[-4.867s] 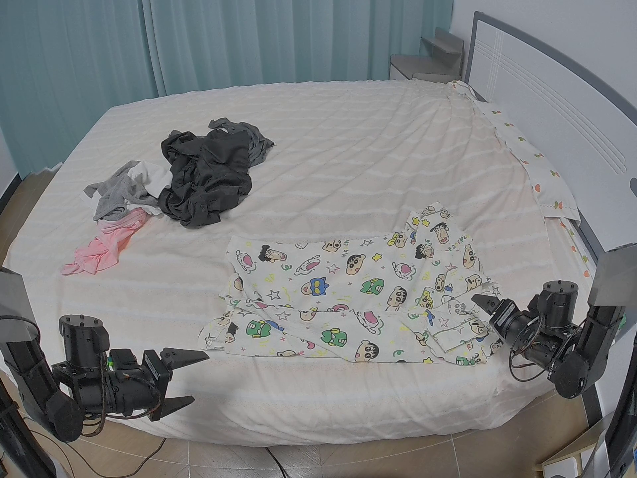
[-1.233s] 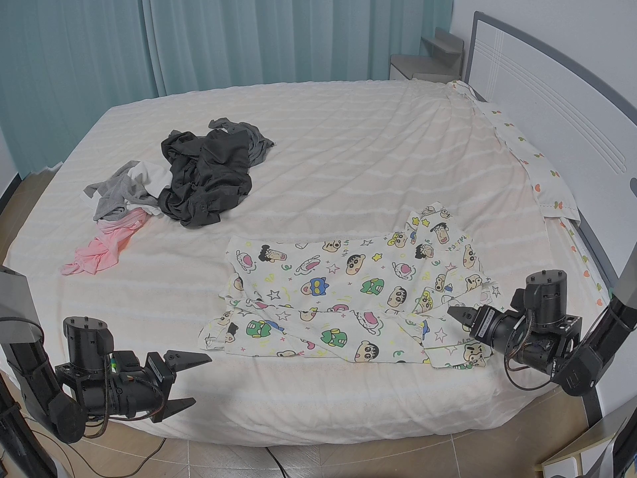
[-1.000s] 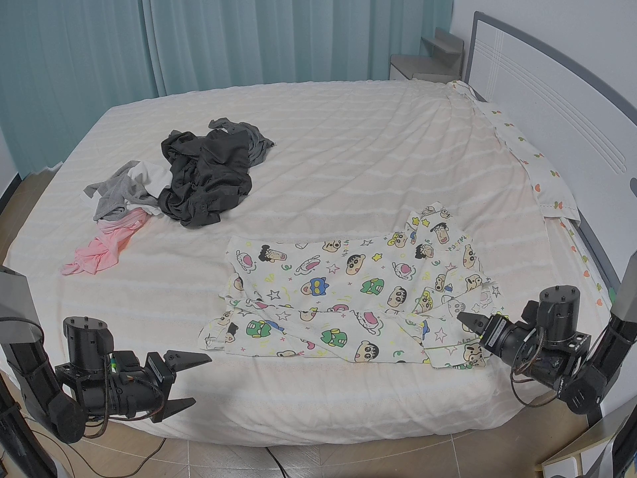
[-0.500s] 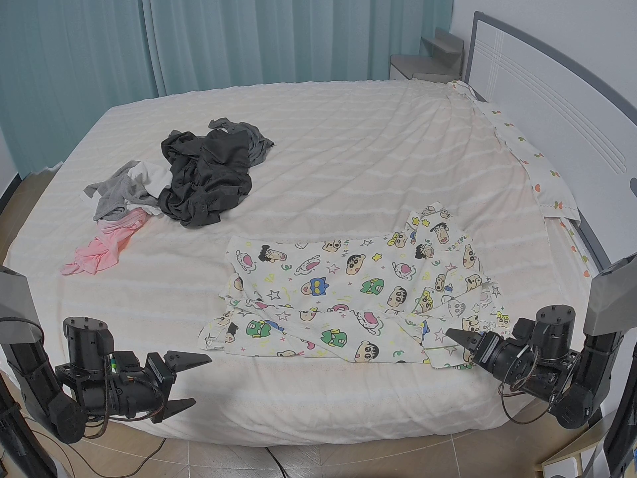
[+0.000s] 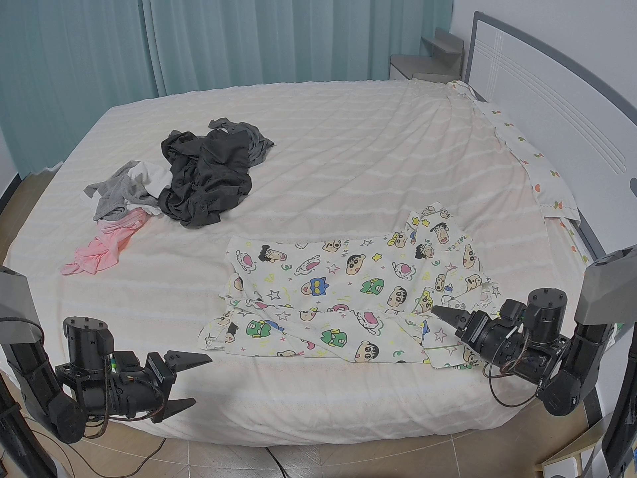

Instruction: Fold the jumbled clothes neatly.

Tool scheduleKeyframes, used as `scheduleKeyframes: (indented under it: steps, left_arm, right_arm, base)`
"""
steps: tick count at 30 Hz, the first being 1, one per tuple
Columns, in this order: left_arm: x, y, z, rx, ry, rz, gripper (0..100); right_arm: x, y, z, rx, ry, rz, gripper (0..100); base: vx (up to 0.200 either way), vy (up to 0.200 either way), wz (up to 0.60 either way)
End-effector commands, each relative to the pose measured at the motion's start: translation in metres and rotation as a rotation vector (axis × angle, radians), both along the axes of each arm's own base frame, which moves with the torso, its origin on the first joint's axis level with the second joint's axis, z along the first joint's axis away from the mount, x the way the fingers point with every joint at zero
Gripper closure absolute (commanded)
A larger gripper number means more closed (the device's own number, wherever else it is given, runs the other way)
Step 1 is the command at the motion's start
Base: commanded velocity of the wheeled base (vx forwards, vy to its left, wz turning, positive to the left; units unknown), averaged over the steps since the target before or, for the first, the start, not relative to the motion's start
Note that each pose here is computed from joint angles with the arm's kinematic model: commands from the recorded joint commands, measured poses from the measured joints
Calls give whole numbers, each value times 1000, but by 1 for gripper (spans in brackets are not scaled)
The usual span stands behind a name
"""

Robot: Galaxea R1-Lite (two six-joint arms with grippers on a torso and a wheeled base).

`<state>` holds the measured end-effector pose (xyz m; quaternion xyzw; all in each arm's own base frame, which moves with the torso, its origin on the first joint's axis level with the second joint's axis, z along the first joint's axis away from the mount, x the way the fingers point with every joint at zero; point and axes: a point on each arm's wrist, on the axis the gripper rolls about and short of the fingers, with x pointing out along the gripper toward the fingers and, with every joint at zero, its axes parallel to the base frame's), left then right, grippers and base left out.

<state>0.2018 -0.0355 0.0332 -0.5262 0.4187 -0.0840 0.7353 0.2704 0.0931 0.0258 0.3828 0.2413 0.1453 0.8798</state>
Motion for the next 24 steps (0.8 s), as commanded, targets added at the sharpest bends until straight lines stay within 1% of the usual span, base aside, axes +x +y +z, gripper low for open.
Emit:
scheduleKeyframes:
  steps: [1,6,9,11,13,15,16,17,18,19,20,21,24]
  left_arm:
    - [0,0,0,-1,0,0,0]
    - [1,0,1,-1,-6,0,0]
    - [2,0,1,-2,-11,2,0]
    - [2,0,1,-2,-11,2,0]
    - [2,0,3,-6,-15,6,0]
    - [2,0,4,-5,-24,18,0]
    - [3,0,4,-1,-32,37,0]
    - [3,0,4,-1,-31,39,0]
    - [4,1,5,-6,-32,67,0]
    - [5,1,5,-5,-32,68,0]
    - [6,1,5,-13,-40,80,0]
    - [5,1,5,-14,-45,80,0]
    - [4,-4,6,-15,-49,56,0]
  right_arm:
    - [20,-11,-26,-12,60,-49,0]
    - [25,-30,-31,-21,101,-120,0]
    - [27,-38,-30,-18,97,-148,0]
    - [28,-39,-29,-13,91,-152,0]
    - [29,-39,-19,44,50,-169,0]
    - [27,-39,-8,77,11,-178,0]
    - [24,-40,0,89,-7,-186,0]
    - [24,-40,1,89,-10,-186,0]
    - [19,-41,10,90,-28,-195,0]
    - [18,-40,11,89,-33,-194,0]
    - [14,-39,21,97,-61,-186,0]
    - [11,-37,25,99,-68,-178,0]
    - [3,-27,28,99,-65,-142,0]
  base:
    - [0,0,0]
    - [0,0,0]
    - [0,0,0]
    - [0,0,0]
    - [0,0,0]
    - [0,0,0]
    - [0,0,0]
    - [0,0,0]
    - [0,0,0]
    - [0,0,0]
    - [0,0,0]
    - [0,0,0]
    - [0,0,0]
